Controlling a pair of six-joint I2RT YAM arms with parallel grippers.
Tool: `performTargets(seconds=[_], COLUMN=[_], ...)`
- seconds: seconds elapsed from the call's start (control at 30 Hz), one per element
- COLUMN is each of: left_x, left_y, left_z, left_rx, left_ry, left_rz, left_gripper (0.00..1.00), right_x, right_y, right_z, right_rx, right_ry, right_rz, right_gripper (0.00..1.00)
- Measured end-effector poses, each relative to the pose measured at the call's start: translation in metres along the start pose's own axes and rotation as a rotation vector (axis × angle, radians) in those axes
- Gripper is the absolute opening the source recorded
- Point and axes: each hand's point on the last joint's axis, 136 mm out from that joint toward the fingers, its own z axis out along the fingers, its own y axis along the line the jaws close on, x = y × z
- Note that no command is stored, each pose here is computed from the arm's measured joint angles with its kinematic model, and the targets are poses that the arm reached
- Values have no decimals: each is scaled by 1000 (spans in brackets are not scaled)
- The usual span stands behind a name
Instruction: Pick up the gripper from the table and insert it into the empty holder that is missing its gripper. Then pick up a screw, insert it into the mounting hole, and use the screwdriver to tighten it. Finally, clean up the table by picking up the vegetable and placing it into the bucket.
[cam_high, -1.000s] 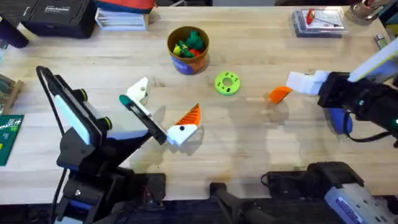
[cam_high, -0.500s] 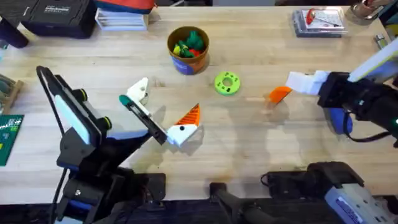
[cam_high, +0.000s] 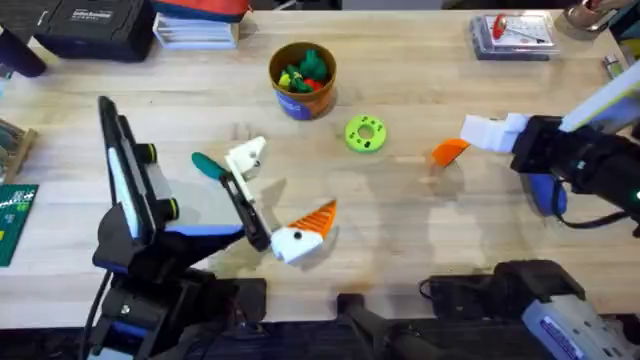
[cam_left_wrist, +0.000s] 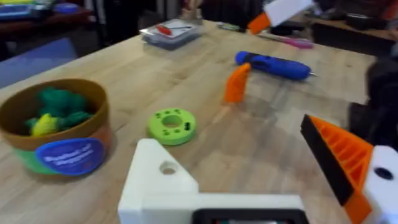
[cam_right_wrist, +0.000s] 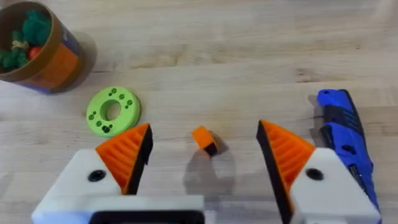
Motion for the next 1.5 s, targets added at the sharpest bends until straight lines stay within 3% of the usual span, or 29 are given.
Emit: performTargets(seconds=[0.23,0.63,0.8,1.07,1.27,1.5], left_x=[2,2,2,2,2,2], left_y=[-16,-20,-21,-21,-22,-22], left_z=[-1,-1,-1,-1,-1,-1], left_rx=[95,119,123,124,126,127], left_ry=[10,13,13,13,13,13], left_rz=[-67,-99,-103,-103,-102,-102], left_gripper=[985,986,986,986,986,986], right_x=[0,3,7,-1,19,43], right_y=[0,10,19,23,-1,-8], right_z=[0,2,4,8,34,58], right_rx=[0,-57,-97,-108,-8,-18], right_ry=[0,25,147,369,529,675], right_rz=[0,-4,-61,-316,-392,-459], right_gripper=[994,994,994,992,992,994])
